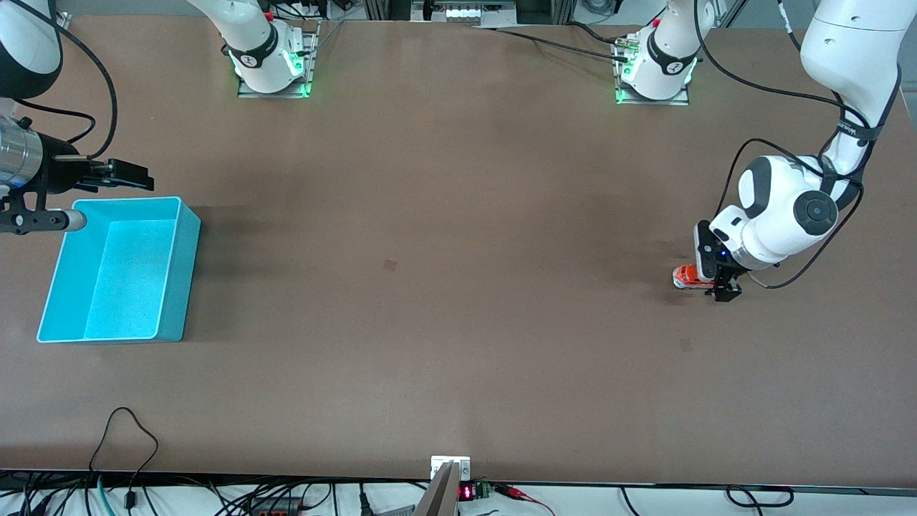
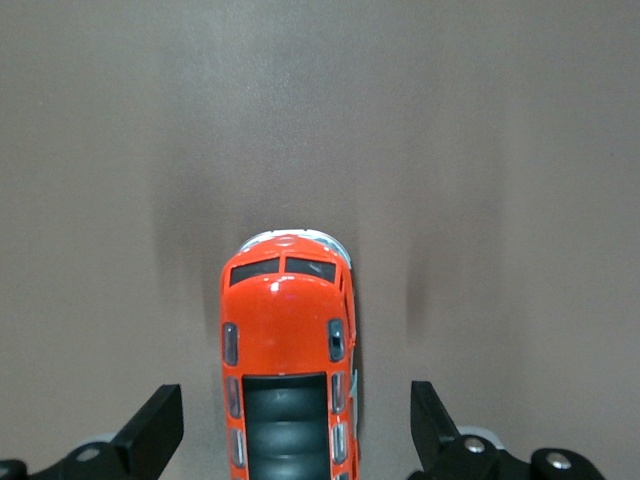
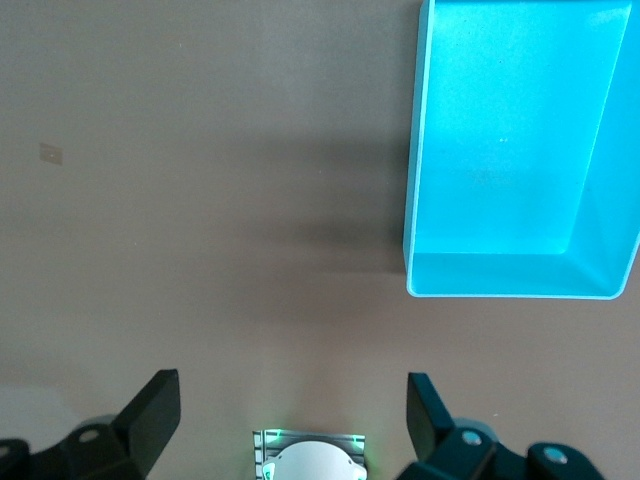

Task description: Wind up bus and store in blue box

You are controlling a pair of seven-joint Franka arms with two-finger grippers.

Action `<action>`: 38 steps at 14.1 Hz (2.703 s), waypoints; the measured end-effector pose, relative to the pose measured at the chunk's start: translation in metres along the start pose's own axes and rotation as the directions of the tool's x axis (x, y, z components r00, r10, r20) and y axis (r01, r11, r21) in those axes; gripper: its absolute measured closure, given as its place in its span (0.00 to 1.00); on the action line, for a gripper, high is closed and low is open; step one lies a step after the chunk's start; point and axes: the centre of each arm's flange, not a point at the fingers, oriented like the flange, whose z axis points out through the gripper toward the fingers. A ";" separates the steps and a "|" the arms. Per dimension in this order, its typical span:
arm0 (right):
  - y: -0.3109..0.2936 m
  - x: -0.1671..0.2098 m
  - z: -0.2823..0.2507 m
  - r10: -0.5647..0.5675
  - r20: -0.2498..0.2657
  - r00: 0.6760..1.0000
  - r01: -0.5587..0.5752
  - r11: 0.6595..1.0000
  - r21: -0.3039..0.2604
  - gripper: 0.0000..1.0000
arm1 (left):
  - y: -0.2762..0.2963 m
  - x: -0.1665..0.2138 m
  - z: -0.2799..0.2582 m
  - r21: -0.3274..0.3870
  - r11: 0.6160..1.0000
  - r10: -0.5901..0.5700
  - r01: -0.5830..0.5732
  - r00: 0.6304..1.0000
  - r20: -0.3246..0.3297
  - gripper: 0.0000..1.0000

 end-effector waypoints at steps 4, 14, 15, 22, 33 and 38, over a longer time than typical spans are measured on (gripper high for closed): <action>0.000 -0.001 0.000 0.000 0.005 1.000 0.000 1.000 0.000 0.00 | -0.001 0.000 -0.001 0.032 0.999 0.001 -0.001 1.000 0.000 0.13; 0.000 -0.001 0.001 0.000 0.008 1.000 0.000 1.000 0.000 0.00 | 0.000 -0.003 0.000 0.047 0.999 -0.004 0.004 1.000 -0.001 0.48; 0.000 -0.001 0.001 0.000 0.008 1.000 0.000 1.000 0.000 0.00 | 0.001 -0.004 0.000 0.047 0.999 -0.003 0.003 1.000 -0.001 0.48; 0.000 -0.002 0.001 0.000 0.015 1.000 0.000 1.000 0.001 0.00 | 0.008 -0.062 0.000 0.050 0.999 0.015 -0.015 1.000 0.005 0.48; 0.001 -0.002 0.002 0.001 0.020 1.000 -0.001 1.000 0.001 0.00 | 0.029 -0.180 0.012 0.030 0.999 0.045 -0.045 0.999 0.003 0.34; 0.000 -0.004 0.003 0.001 0.037 0.999 -0.001 1.000 0.002 0.00 | -0.007 -0.134 -0.037 -0.042 0.988 0.150 -0.150 0.989 -0.012 0.00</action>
